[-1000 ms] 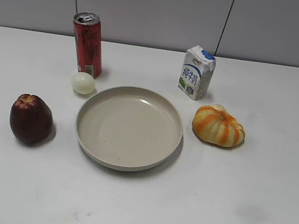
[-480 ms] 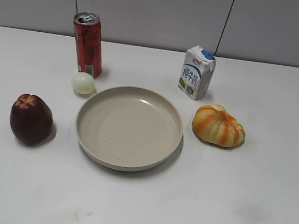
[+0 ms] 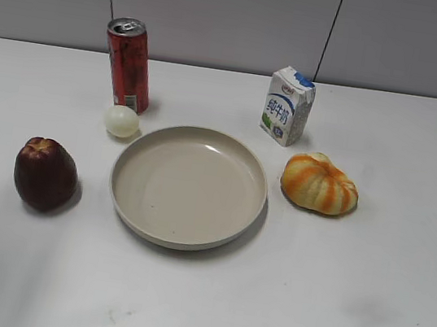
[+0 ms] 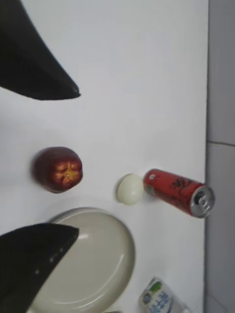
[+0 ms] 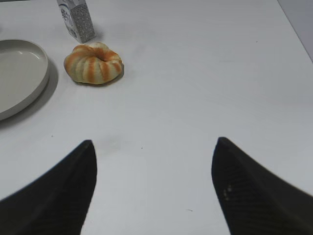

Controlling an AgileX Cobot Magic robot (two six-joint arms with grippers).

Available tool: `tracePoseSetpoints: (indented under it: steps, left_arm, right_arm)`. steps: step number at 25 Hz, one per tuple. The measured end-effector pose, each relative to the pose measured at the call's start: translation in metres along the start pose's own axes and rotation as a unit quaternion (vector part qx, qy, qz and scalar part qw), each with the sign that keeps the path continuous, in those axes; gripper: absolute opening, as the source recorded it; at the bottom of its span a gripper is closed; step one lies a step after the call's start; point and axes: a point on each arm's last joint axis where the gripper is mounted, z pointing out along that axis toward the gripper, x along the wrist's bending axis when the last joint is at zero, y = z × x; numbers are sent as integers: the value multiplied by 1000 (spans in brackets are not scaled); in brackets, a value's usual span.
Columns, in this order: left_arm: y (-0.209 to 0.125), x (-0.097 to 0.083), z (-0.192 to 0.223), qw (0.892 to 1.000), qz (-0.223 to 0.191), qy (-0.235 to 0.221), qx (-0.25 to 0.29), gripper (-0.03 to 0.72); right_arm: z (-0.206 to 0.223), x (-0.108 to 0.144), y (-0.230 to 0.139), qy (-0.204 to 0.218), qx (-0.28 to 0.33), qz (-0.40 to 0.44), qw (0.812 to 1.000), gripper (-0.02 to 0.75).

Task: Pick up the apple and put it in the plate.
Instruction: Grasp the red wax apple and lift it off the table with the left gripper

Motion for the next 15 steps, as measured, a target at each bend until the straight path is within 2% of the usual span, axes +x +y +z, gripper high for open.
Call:
tracePoseSetpoints:
  steps: [3,7,10,15]
  left_arm:
    - [6,-4,41,997,20,-12,76,597]
    - [-1,-6,98,986,36,-18,159,616]
    - [-8,-7,135,980,41,-20,193,669]
    - [-21,-2,179,972,39,-15,232,690]
  right_arm:
    - [0,0,0,0,0,0,1000,585]
    - [0,0,0,0,0,0,1000,585]
    - [0,0,0,0,0,0,1000,585]
    - [0,0,0,0,0,0,1000,585]
